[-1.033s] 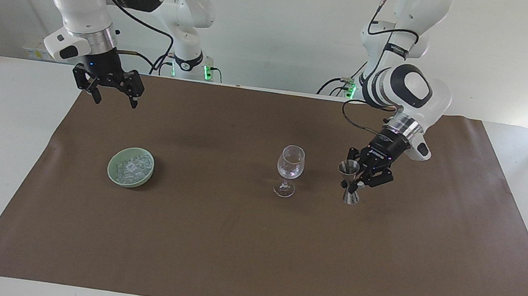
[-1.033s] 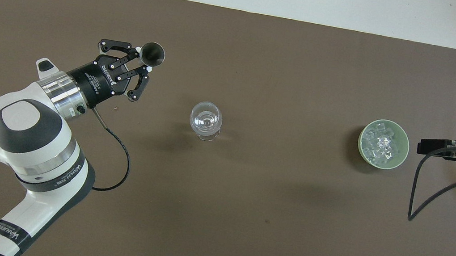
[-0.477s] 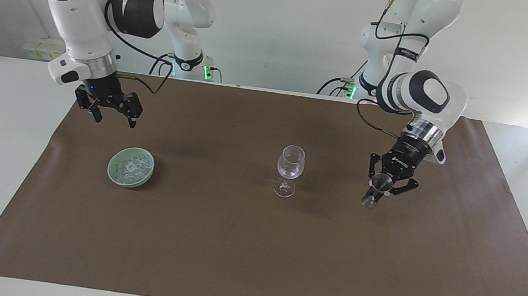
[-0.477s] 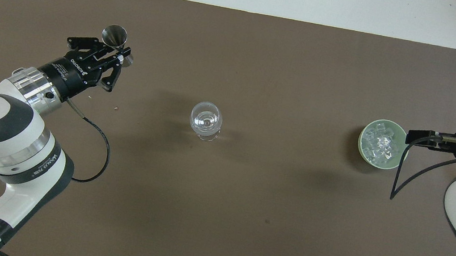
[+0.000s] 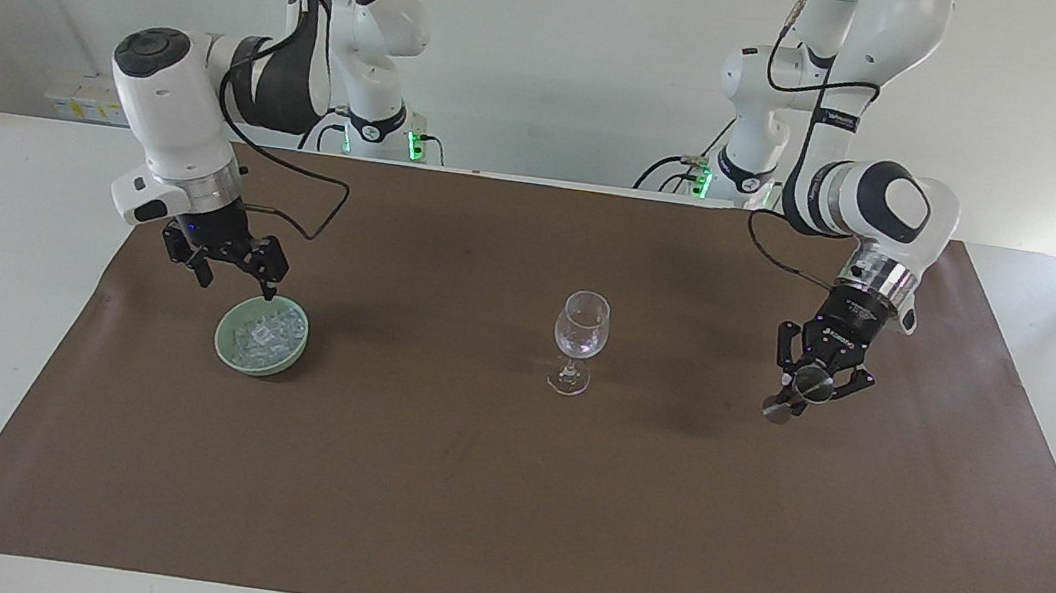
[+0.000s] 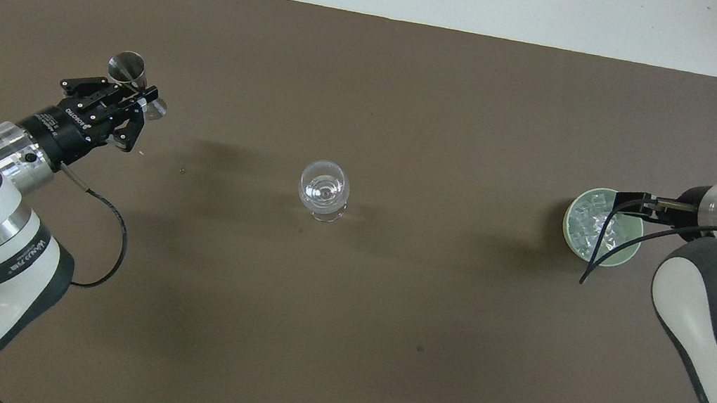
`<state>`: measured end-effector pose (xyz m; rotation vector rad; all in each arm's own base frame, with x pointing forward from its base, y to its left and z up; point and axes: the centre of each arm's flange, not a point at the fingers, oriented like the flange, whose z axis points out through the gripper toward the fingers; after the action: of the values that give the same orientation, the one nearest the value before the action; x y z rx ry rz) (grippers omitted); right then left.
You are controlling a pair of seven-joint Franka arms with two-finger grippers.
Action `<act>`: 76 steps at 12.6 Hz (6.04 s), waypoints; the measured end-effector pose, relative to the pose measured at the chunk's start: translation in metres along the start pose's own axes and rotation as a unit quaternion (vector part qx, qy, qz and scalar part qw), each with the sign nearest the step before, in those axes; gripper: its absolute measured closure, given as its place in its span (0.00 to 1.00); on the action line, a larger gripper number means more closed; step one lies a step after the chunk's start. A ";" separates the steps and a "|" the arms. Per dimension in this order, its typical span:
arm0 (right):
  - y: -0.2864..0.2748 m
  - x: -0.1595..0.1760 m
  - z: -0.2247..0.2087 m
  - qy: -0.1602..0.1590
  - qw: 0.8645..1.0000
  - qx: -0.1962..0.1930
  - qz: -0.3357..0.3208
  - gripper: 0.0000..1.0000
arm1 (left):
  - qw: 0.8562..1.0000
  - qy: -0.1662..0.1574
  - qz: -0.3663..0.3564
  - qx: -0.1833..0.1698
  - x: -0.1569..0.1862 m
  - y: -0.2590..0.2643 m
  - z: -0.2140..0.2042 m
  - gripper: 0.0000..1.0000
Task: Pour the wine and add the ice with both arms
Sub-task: 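Lower the jigger with the left gripper while the right gripper reaches the ice cup, then grasp the green ice cup rim with the right gripper and lift it, then carry the ice cup over the glass while the left gripper releases the jigger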
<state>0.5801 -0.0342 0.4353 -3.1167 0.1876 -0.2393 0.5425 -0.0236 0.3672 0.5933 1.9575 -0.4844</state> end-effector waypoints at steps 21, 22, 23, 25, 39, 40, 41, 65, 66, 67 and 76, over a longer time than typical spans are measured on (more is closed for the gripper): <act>-0.002 -0.019 0.080 -0.015 1.000 0.001 0.022 0.36 | 0.988 -0.033 0.077 0.126 0.142 0.065 -0.039 0.78; 0.000 -0.019 0.080 -0.013 1.000 0.001 0.025 0.36 | 0.988 -0.034 0.078 0.129 0.145 0.063 -0.039 0.78; 0.002 -0.019 0.081 -0.011 1.000 0.001 0.026 0.36 | 0.987 -0.037 0.083 0.134 0.146 0.060 -0.038 0.78; 0.003 -0.019 0.081 -0.005 1.000 0.001 0.027 0.36 | 0.984 -0.041 0.099 0.140 0.147 0.056 -0.035 0.78; -0.010 -0.017 0.077 0.029 0.999 0.006 0.016 0.78 | 0.984 -0.040 0.102 0.142 0.155 0.056 -0.030 0.78; -0.018 -0.014 0.070 0.036 0.999 0.008 0.009 0.78 | 0.984 -0.040 0.102 0.142 0.155 0.056 -0.030 0.78; -0.030 -0.011 0.061 0.045 0.999 0.012 0.000 0.78 | 0.984 -0.040 0.102 0.142 0.155 0.056 -0.030 0.78; -0.366 -0.071 -0.117 0.018 0.982 0.174 0.065 0.78 | 0.904 0.069 0.346 0.241 0.126 0.118 -0.064 0.00; -0.371 -0.071 -0.110 0.018 0.982 0.176 0.069 0.78 | 0.890 0.082 0.373 0.250 0.123 0.126 -0.069 0.00; -0.376 -0.071 -0.102 0.018 0.981 0.178 0.072 0.78 | 0.872 0.097 0.402 0.261 0.116 0.133 -0.074 0.00; -0.392 -0.076 -0.081 0.002 0.979 0.190 0.077 0.78 | 0.702 0.178 0.619 0.303 -0.002 0.152 -0.092 0.00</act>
<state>0.5395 0.3643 0.5118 -2.7081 0.3386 -0.2447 0.5686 0.1499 0.3966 2.3326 1.2041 -0.0938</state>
